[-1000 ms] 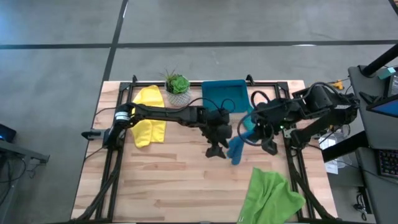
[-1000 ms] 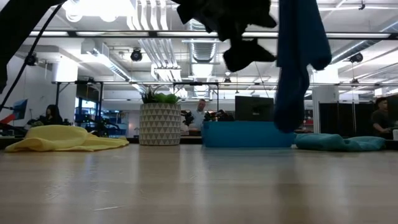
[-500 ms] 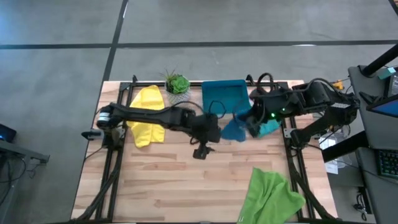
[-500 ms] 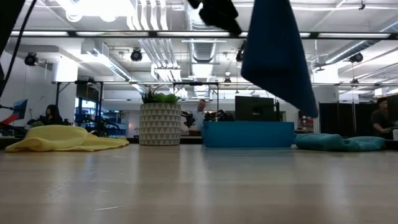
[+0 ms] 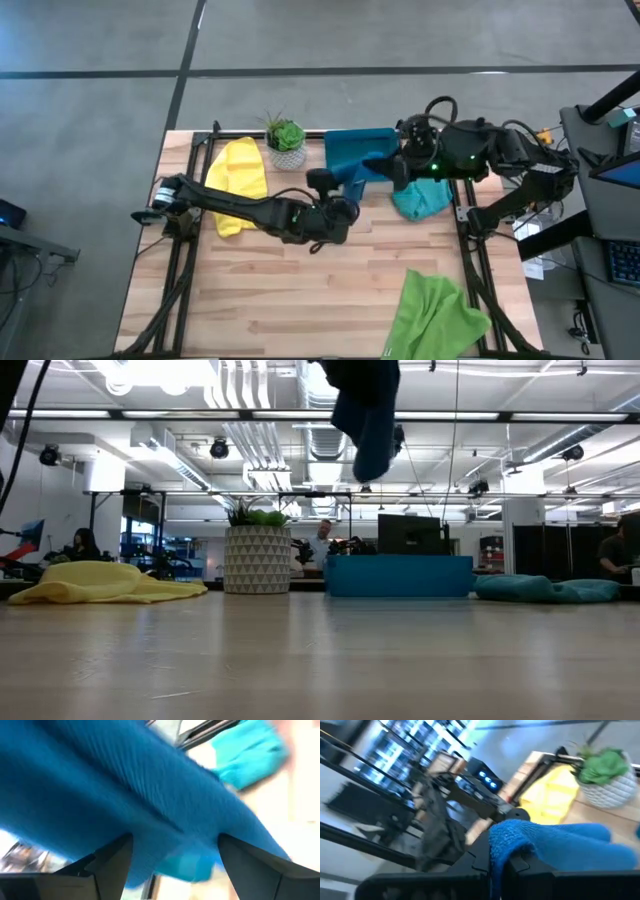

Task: Fold microfiber towels
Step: Fold the dark blue microfiber towel into the dark blue bin

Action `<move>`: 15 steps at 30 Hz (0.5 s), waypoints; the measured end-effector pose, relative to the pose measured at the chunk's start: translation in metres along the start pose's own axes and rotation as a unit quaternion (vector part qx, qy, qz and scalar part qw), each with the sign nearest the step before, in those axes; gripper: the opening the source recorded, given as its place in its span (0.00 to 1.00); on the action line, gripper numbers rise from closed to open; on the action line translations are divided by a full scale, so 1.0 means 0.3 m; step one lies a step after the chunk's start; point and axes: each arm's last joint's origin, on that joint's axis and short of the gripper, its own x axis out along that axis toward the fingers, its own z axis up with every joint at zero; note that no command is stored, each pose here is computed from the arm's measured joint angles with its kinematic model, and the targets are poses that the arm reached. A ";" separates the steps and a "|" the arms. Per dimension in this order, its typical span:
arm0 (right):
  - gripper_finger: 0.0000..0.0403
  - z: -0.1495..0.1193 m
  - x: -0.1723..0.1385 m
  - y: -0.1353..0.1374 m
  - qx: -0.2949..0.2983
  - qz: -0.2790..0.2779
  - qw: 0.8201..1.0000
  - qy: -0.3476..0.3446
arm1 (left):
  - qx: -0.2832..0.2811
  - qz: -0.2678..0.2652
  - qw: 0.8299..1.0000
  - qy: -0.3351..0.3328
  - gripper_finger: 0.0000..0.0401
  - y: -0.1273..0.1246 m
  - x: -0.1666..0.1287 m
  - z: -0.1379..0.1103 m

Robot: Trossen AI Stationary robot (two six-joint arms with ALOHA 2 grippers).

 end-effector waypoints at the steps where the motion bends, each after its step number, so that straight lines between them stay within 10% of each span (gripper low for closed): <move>1: 0.02 0.008 -0.006 0.002 0.003 0.006 1.000 -0.007 | -0.006 0.010 1.000 0.003 0.69 0.008 -0.007 -0.009; 7: 0.02 0.043 -0.049 0.005 0.004 0.028 0.999 -0.034 | -0.113 0.054 0.992 -0.010 0.67 0.108 -0.106 -0.097; 15: 0.02 0.090 -0.094 0.030 0.012 0.074 0.992 -0.099 | -0.202 -0.091 0.969 -0.105 0.65 0.150 -0.075 -0.181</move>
